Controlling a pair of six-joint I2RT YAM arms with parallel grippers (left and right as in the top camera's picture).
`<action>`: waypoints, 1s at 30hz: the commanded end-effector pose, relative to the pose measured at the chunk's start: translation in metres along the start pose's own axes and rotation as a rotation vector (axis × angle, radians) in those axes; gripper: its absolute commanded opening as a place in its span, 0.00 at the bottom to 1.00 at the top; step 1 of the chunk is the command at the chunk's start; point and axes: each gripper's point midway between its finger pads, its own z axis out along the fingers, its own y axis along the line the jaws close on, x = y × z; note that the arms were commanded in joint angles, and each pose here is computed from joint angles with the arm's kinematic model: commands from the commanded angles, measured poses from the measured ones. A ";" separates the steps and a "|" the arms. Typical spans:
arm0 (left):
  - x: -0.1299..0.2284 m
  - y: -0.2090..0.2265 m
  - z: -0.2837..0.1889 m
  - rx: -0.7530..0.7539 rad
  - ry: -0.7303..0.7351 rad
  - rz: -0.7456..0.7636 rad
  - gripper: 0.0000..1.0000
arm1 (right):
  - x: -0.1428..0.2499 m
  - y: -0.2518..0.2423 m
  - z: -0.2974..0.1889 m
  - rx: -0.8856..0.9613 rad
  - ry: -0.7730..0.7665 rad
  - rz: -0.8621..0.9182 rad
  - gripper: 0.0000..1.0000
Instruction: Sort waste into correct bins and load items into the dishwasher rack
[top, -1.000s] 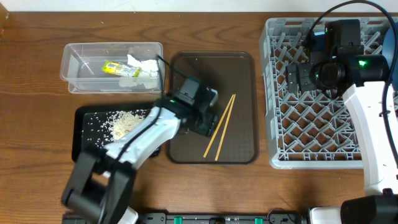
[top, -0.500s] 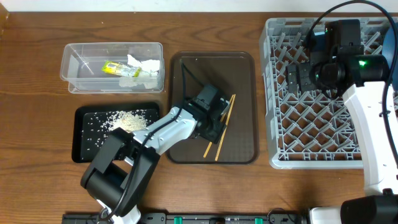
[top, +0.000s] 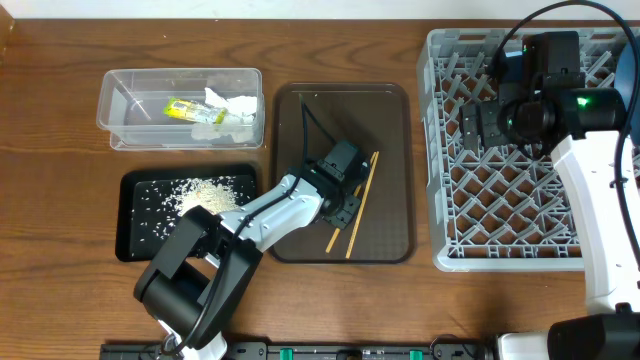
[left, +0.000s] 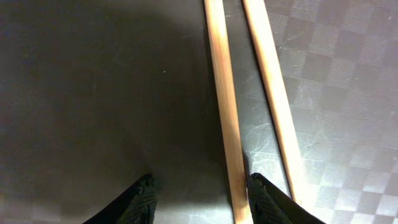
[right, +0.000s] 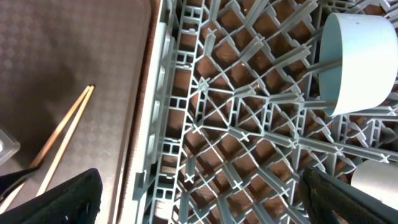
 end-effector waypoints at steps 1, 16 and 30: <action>0.030 0.006 0.021 -0.042 0.104 0.009 0.50 | -0.001 -0.004 -0.003 -0.001 -0.009 0.015 0.99; 0.042 -0.004 0.022 -0.072 0.137 0.056 0.25 | -0.001 -0.004 -0.003 -0.001 -0.008 0.015 0.99; 0.035 0.005 0.012 -0.083 0.115 0.032 0.06 | 0.001 -0.003 -0.003 -0.002 0.003 0.016 0.99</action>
